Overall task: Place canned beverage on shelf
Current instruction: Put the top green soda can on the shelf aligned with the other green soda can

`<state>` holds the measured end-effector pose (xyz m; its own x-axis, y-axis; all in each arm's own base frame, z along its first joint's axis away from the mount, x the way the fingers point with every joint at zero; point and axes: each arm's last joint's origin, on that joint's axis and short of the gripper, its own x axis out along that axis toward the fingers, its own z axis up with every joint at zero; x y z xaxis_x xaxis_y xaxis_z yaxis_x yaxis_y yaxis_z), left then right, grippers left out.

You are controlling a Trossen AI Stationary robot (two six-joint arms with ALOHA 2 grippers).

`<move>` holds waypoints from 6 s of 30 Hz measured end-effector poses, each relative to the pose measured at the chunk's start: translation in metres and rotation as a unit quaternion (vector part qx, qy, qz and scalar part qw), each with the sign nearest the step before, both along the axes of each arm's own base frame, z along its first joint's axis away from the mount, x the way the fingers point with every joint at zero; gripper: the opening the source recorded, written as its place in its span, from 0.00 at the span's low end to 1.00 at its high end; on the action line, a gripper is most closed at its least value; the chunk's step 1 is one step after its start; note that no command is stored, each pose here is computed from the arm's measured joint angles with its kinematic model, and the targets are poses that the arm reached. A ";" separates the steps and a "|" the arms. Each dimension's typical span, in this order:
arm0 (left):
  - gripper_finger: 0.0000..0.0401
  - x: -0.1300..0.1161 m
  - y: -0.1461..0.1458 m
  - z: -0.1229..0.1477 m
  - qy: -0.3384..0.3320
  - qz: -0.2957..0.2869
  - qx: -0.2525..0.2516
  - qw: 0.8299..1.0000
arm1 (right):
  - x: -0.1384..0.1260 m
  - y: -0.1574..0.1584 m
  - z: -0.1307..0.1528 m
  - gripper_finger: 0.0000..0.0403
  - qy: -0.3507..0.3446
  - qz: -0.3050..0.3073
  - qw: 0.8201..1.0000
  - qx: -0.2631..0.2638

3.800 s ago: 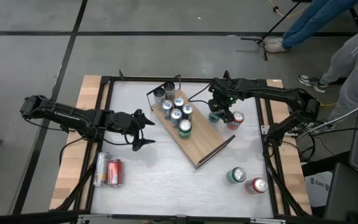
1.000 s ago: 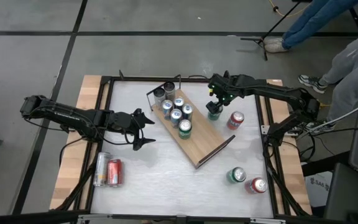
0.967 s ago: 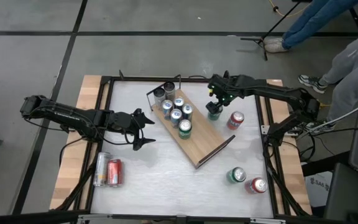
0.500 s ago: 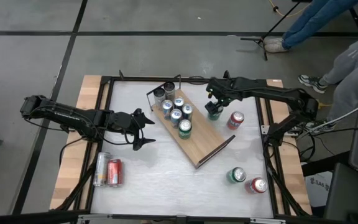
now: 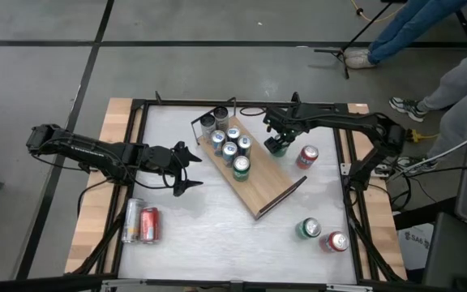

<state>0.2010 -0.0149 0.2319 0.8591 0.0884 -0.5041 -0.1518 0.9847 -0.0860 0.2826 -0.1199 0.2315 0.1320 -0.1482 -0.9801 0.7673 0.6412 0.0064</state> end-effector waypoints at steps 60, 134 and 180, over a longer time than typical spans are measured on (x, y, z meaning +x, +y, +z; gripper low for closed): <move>0.98 0.000 0.000 0.000 0.000 0.001 0.000 1.000 | 0.010 0.000 0.054 0.72 -0.005 0.303 0.953 -0.016; 0.98 0.000 0.000 0.000 0.000 0.000 0.000 1.000 | 0.044 0.079 0.092 0.88 -0.029 0.418 0.908 -0.031; 0.98 0.000 0.000 0.000 0.000 0.000 0.000 1.000 | 0.023 0.076 0.011 0.88 -0.040 0.360 0.920 -0.150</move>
